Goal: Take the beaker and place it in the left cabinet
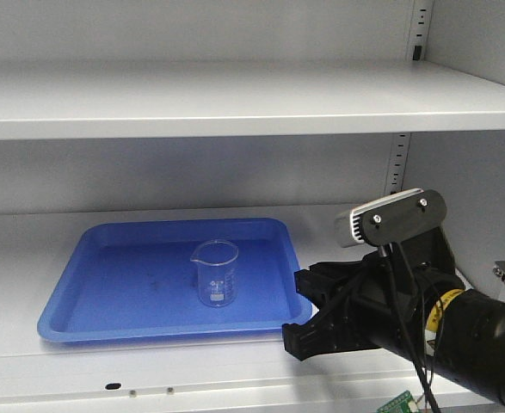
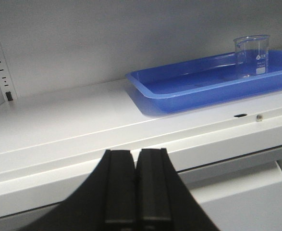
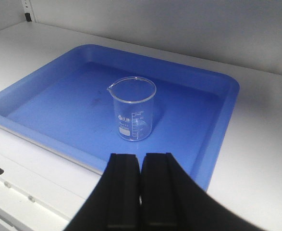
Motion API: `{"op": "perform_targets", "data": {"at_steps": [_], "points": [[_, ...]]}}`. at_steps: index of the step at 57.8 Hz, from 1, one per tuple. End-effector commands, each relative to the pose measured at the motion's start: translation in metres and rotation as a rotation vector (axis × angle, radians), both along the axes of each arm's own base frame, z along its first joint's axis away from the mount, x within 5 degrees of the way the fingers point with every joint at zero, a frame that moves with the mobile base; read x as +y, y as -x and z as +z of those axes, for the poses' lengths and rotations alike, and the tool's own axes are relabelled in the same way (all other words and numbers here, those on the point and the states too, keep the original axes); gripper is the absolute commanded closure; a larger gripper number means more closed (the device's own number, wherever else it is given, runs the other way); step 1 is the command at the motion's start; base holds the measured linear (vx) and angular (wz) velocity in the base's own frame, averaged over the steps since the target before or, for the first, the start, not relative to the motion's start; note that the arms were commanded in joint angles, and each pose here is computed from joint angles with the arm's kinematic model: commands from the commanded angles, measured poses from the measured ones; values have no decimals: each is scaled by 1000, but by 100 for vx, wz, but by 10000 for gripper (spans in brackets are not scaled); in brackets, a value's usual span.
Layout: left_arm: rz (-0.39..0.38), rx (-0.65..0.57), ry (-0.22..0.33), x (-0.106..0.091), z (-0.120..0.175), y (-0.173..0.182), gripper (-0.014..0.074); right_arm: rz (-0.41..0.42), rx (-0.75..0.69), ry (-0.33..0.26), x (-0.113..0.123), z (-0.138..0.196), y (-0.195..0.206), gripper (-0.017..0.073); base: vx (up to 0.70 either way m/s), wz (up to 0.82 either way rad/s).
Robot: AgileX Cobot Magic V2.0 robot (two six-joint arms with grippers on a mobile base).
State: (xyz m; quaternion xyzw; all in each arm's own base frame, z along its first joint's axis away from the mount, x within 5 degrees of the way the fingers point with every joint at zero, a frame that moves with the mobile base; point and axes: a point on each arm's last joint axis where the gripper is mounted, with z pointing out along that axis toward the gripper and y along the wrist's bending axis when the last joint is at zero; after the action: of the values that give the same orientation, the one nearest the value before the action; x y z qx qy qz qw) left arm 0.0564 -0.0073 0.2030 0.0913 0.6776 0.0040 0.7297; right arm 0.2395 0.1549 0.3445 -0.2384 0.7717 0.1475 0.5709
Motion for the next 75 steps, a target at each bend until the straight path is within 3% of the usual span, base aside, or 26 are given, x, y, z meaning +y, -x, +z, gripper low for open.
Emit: {"op": "perform_targets", "data": {"at_steps": [1,10,17,22,32,36,37,55,64,75], "points": [[-4,-76,15,0,2,1,592,-11,-113,-71,-11,27,4,454,0,0],[-4,-76,15,0,2,1,592,-136,-124,-166,-51,25,15,484,0,0],[-4,-76,15,0,2,1,592,-232,-173,-183,-86,11,39,568,0,0],[-4,-76,15,0,2,1,592,-302,-180,-178,-108,-7,63,571,0,0],[-4,-76,15,0,2,1,592,-392,-206,-191,-132,-42,109,568,0,0],[-4,-76,15,0,2,1,592,-421,-222,-223,-138,-56,127,568,0,0],[-4,-76,15,0,2,1,592,-437,-220,-242,-141,-75,140,568,0,0],[-4,-76,15,0,2,1,592,-420,-360,-278,-147,-139,184,568,0,0],[-4,-76,15,0,2,1,592,-421,-238,-251,-146,-149,183,568,0,0],[-4,-76,15,0,2,1,592,-374,-233,-233,-144,-150,183,568,0,0]]}}
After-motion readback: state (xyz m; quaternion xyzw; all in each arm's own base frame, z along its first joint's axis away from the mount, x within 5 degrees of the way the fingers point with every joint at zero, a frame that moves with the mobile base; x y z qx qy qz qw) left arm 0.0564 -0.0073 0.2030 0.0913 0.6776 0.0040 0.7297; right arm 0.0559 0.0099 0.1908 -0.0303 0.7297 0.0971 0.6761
